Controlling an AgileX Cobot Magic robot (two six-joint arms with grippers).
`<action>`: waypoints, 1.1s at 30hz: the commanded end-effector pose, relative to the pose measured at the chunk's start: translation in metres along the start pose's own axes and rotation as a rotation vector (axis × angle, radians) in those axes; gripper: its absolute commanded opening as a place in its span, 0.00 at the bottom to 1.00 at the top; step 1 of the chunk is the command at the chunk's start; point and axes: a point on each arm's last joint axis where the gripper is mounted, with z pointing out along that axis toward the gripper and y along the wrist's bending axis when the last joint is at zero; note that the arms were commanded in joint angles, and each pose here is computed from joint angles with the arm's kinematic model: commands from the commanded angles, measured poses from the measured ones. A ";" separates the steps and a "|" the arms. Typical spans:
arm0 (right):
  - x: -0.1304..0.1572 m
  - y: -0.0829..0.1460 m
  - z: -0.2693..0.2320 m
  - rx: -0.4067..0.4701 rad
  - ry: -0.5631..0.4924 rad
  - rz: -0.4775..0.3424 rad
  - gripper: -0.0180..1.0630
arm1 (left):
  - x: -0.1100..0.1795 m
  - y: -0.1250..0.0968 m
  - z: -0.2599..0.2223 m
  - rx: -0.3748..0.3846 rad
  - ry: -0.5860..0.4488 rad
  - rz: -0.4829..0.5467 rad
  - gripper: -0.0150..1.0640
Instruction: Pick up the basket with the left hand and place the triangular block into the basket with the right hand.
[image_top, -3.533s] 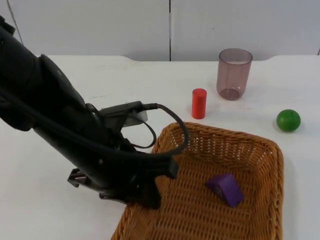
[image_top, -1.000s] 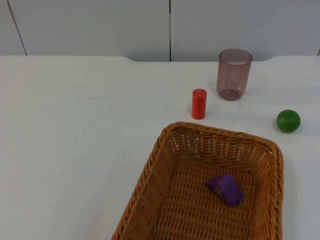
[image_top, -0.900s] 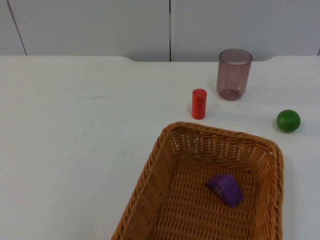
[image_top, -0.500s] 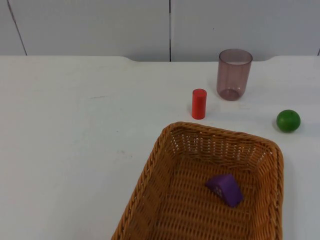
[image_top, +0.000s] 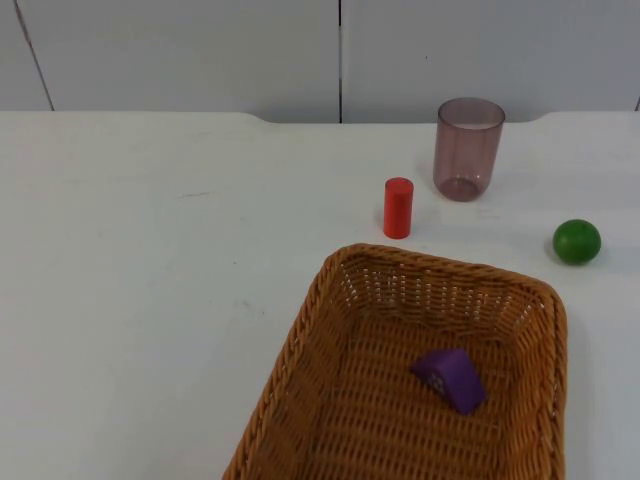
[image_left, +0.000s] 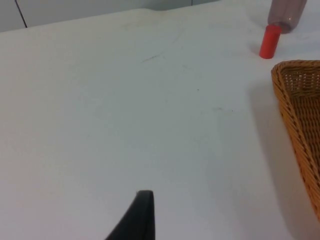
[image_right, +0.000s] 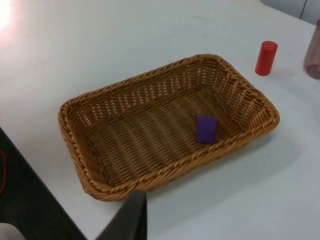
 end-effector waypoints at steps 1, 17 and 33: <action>0.000 0.001 0.000 0.023 -0.006 0.008 0.99 | 0.000 -0.002 0.000 0.015 -0.012 -0.022 0.99; 0.000 0.006 -0.003 0.595 0.010 0.304 0.99 | 0.000 -0.002 0.000 0.024 -0.012 -0.026 0.99; 0.000 0.007 -0.003 0.632 0.011 0.325 0.99 | 0.000 -0.002 0.001 -0.039 -0.015 -0.056 0.99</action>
